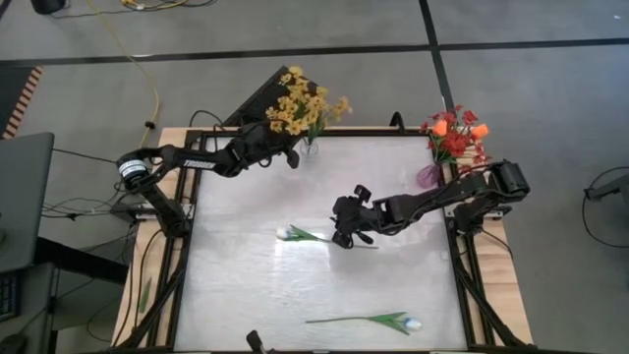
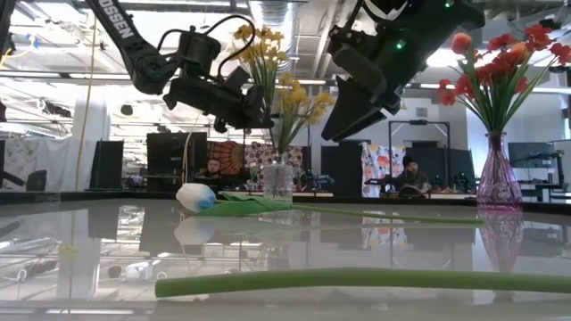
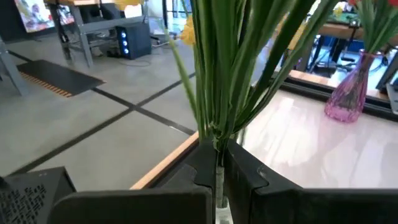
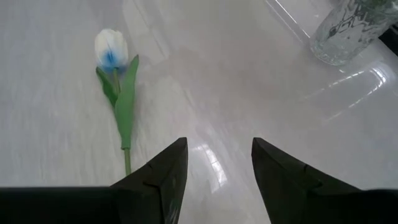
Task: Sort flowers into vase by color
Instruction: Put the yellow flowers into the transparent vase, then put the top white tulip into the transparent vase
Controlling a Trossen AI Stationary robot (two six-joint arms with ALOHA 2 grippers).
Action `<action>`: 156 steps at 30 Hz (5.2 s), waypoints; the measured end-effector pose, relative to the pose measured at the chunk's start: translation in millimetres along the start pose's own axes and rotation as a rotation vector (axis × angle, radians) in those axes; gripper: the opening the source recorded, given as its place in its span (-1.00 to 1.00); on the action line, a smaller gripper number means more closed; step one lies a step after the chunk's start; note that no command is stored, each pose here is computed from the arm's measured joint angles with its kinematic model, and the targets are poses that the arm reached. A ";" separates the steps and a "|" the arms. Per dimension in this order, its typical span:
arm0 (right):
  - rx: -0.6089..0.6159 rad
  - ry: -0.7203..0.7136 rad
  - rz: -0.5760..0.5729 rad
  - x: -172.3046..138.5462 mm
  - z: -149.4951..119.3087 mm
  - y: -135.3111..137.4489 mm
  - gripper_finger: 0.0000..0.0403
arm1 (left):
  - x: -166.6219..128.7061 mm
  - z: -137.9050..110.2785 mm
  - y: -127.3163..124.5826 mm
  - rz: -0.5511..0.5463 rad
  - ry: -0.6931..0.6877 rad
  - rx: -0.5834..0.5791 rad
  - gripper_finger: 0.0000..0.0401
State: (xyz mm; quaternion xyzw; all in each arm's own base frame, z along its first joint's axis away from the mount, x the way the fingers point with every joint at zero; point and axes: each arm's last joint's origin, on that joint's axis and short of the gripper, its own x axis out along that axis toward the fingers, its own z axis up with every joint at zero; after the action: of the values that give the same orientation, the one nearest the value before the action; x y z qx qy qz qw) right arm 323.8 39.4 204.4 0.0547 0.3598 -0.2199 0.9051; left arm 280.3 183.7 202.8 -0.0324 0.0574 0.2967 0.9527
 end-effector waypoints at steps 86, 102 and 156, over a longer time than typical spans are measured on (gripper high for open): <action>-0.168 0.252 0.160 71.3 -48.9 39.5 -0.10 | -192.4 -13.3 -46.3 -0.414 0.114 0.093 0.14; -0.151 0.044 0.281 18.9 -9.6 23.4 -0.86 | -192.3 -42.1 -43.0 -0.378 0.067 0.061 0.14; 0.123 -0.865 0.469 25.3 29.7 21.5 -0.89 | -114.8 -42.6 -158.2 -0.766 -0.203 -0.074 -0.42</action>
State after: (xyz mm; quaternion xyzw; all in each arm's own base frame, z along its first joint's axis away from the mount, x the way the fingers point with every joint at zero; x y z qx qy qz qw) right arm 368.2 42.0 207.9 0.0913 -0.0845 -0.0334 0.9917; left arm 272.6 -14.9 179.7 -0.0563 -0.0643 -0.0763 0.9934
